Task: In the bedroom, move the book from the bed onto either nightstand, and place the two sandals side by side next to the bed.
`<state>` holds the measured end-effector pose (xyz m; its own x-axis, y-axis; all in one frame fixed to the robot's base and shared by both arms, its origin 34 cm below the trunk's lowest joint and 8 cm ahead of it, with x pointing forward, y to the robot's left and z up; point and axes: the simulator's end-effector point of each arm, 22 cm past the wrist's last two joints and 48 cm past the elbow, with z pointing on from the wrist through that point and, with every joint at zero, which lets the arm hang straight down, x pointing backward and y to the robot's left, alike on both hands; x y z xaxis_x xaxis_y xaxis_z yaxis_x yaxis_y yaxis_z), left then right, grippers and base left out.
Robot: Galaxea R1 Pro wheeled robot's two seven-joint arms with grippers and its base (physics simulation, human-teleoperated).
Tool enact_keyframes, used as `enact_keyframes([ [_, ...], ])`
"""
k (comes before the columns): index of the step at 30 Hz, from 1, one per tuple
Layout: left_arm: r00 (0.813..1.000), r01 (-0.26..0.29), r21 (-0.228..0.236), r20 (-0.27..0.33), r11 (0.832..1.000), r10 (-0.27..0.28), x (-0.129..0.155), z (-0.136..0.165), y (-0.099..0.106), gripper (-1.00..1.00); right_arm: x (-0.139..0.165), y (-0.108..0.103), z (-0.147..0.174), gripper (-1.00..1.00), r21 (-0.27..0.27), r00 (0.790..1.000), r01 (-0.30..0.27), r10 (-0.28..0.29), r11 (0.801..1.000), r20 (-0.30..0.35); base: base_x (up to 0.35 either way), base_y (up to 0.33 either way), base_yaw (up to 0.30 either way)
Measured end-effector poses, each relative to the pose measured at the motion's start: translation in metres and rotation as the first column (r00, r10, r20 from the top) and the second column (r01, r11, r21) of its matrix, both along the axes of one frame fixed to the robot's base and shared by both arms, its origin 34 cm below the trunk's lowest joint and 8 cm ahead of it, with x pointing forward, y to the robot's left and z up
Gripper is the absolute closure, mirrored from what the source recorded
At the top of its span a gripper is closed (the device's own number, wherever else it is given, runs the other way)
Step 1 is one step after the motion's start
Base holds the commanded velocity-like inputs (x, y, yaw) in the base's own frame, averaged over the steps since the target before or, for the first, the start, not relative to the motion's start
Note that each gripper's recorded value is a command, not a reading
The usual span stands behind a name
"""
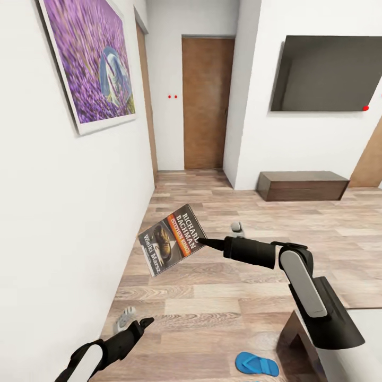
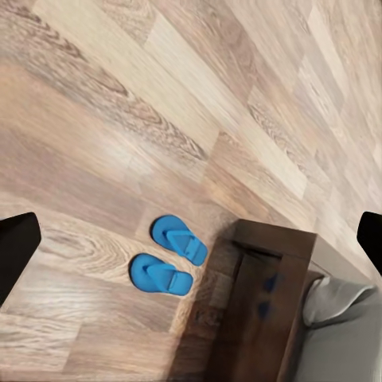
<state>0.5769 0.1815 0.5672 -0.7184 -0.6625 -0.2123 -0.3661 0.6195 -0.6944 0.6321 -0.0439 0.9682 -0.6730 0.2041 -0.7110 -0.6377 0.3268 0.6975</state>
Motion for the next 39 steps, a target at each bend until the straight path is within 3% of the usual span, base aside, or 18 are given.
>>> enact_keyframes([
  [10, 1.0, 0.0, -0.001, 0.0, 1.0, 0.0, 0.0, 0.0, 0.0, -1.0, 0.0, -0.001, 0.0, 1.0, 0.0, 1.0, 0.001, -0.001, 1.0, 0.0, 0.132, 0.283, 0.003],
  [29, 1.0, 0.003, -0.003, 0.002, 1.0, -0.003, 0.001, 0.001, -0.003, -1.0, 0.0, -0.001, 0.001, 1.0, 0.008, 1.0, 0.0, 0.0, 1.0, -0.004, 0.093, 0.099, 0.0],
  [39, 0.999, 0.041, 0.039, 0.005, 0.998, -0.041, -0.001, -0.002, -0.01, -1.0, 0.0, -0.001, 0.001, 1.0, 0.007, 1.0, 0.001, -0.001, 1.0, -0.003, 0.177, 0.115, 0.0],
])
